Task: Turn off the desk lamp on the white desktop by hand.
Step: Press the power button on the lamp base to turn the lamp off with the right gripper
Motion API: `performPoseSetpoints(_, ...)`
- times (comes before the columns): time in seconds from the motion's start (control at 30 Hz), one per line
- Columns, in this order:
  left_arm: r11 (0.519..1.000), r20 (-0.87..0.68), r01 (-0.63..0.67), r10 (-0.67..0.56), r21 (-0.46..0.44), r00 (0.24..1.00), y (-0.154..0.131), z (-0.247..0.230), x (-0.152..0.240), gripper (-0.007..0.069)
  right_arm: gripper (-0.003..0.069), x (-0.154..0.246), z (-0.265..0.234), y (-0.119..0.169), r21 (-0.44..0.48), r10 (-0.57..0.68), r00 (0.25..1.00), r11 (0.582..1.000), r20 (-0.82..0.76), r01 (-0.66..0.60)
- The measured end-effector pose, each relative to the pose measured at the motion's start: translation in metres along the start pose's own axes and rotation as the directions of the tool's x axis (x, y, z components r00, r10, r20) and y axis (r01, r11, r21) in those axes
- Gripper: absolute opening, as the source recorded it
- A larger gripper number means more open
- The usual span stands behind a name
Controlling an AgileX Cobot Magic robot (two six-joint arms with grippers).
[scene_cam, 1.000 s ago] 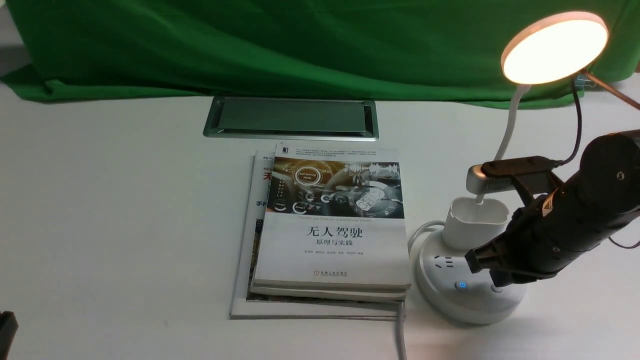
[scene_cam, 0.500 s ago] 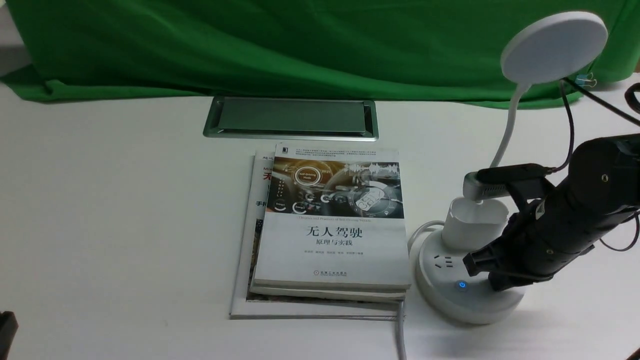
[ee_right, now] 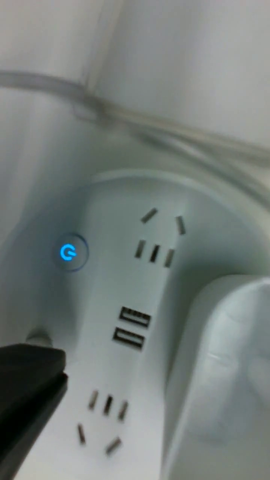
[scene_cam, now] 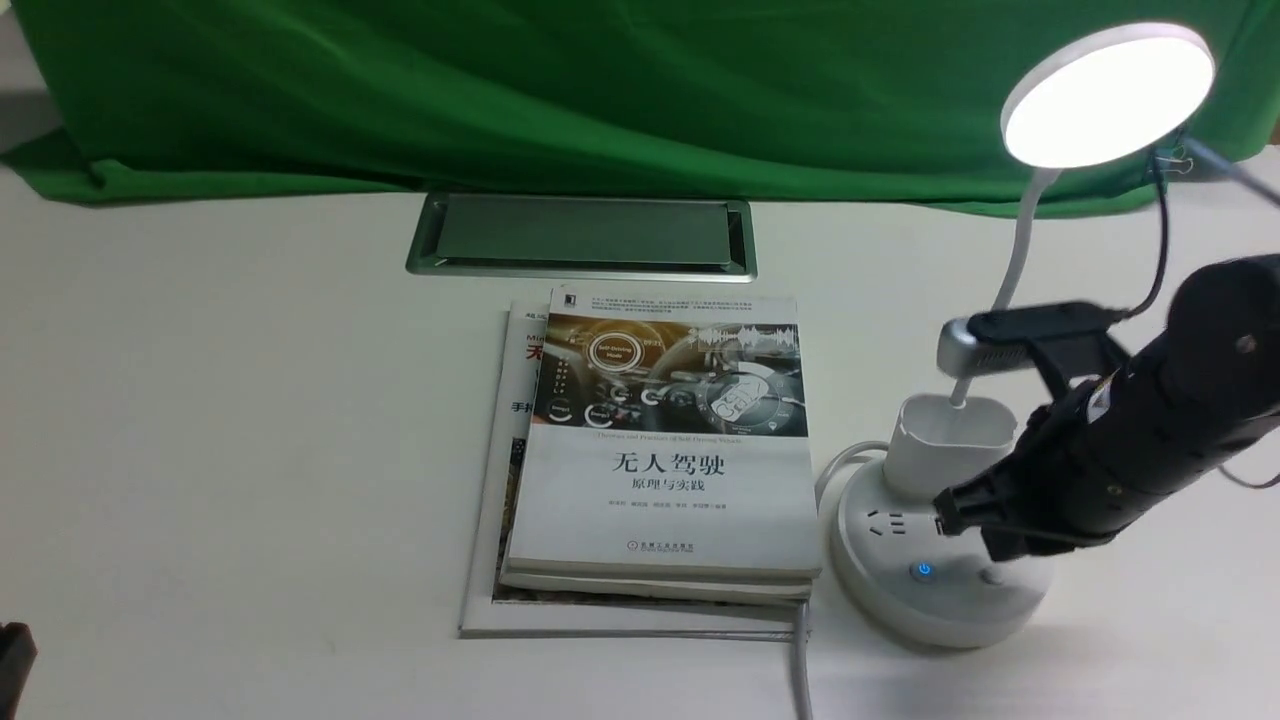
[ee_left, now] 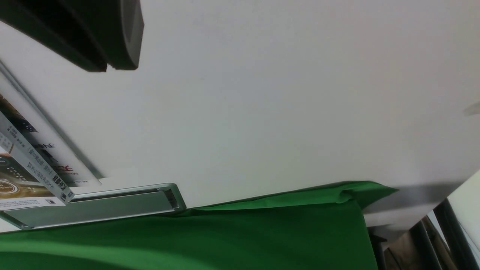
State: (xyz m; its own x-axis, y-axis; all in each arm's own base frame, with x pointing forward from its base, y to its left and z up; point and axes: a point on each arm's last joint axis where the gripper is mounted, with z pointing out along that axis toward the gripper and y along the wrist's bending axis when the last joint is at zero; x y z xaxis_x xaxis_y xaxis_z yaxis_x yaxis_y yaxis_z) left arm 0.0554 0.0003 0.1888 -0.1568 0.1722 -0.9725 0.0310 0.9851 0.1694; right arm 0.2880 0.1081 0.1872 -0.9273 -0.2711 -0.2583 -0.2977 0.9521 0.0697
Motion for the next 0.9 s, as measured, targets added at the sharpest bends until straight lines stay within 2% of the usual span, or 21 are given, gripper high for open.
performPoseSetpoints(0.27,1.0,0.0,0.0,0.0,0.0,1.0,0.0,0.0,0.0,0.002,0.0045,-0.002,0.01,-0.001,0.002,-0.002,1.0,1.0,-0.025,0.002)
performPoseSetpoints(0.67,1.0,0.0,0.0,0.0,0.0,1.0,0.0,0.0,0.0,0.002,0.0045,0.0,-0.029,0.001,-0.004,-0.009,0.996,1.0,0.093,0.009)
performPoseSetpoints(0.9,1.0,0.0,0.002,-0.002,0.0,1.0,0.0,0.0,0.0,0.002,0.0045,0.0,-0.005,-0.001,0.0,-0.005,1.0,1.0,0.016,0.005)
